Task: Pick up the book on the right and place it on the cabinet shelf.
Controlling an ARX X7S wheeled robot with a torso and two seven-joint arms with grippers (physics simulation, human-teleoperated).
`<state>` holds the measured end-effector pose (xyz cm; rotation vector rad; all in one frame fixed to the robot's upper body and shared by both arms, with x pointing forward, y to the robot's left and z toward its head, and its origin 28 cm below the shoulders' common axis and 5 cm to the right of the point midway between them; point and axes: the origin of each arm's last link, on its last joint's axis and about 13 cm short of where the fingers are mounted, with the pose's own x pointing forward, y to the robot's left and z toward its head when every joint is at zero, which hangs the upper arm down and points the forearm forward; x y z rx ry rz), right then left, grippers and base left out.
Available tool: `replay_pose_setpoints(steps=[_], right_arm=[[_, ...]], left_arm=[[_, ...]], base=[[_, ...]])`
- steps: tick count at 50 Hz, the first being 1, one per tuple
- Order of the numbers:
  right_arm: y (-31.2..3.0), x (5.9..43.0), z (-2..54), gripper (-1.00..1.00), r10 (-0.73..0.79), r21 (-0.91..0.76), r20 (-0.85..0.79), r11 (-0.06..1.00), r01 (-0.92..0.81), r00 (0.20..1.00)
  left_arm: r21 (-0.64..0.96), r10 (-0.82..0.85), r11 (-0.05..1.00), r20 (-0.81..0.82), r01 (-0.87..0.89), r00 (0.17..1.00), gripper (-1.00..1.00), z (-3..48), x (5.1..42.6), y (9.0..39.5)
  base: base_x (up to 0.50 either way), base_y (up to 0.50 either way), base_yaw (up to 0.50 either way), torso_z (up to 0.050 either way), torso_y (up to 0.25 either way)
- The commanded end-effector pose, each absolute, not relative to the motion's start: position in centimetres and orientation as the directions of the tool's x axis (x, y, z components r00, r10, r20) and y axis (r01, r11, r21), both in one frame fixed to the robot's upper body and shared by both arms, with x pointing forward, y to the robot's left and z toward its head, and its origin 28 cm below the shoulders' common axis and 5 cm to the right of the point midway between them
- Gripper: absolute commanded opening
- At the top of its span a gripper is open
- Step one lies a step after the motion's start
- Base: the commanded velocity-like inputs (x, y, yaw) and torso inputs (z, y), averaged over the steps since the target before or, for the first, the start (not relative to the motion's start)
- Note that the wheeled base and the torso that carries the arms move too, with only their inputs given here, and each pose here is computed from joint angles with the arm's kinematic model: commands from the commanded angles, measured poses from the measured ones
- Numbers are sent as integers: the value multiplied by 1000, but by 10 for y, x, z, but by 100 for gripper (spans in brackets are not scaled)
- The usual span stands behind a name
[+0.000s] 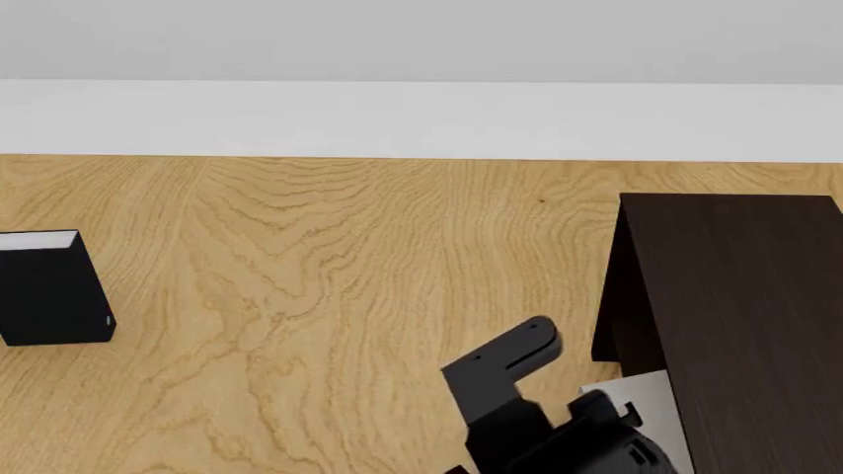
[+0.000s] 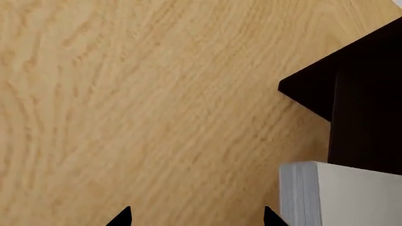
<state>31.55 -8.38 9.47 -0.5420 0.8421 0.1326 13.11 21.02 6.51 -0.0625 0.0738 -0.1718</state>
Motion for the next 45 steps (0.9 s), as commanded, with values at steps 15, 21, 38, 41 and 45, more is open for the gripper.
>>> replay_pose_setpoints(steps=[15, 21, 38, 41, 45], right_arm=[[-90, 331, 91, 100, -175, -422, -731, 876, -235, 660], [-93, 332, 92, 100, -186, -422, -729, 880, -217, 659], [-99, 335, 99, 100, -242, -454, -705, 876, -161, 667], [-101, 336, 100, 100, -253, -463, -699, 873, -154, 669], [-102, 336, 100, 100, -276, -485, -685, 863, -140, 674]], left_arm=[[-81, -174, 982, -62, 169, 983, 100, 67, 131, 211], [-81, -174, 982, -62, 168, 983, 100, 67, 131, 211], [-80, -172, 983, -61, 167, 983, 100, 67, 131, 211], [-80, -171, 983, -61, 166, 983, 100, 67, 131, 211], [-79, -171, 983, -61, 166, 983, 100, 67, 131, 211]], base=[[0, 0, 0, 0, 0], [2, -1, -1, 0, 0], [0, -1, -2, 0, 0], [4, -1, -2, 0, 0], [0, -1, -1, 0, 0]])
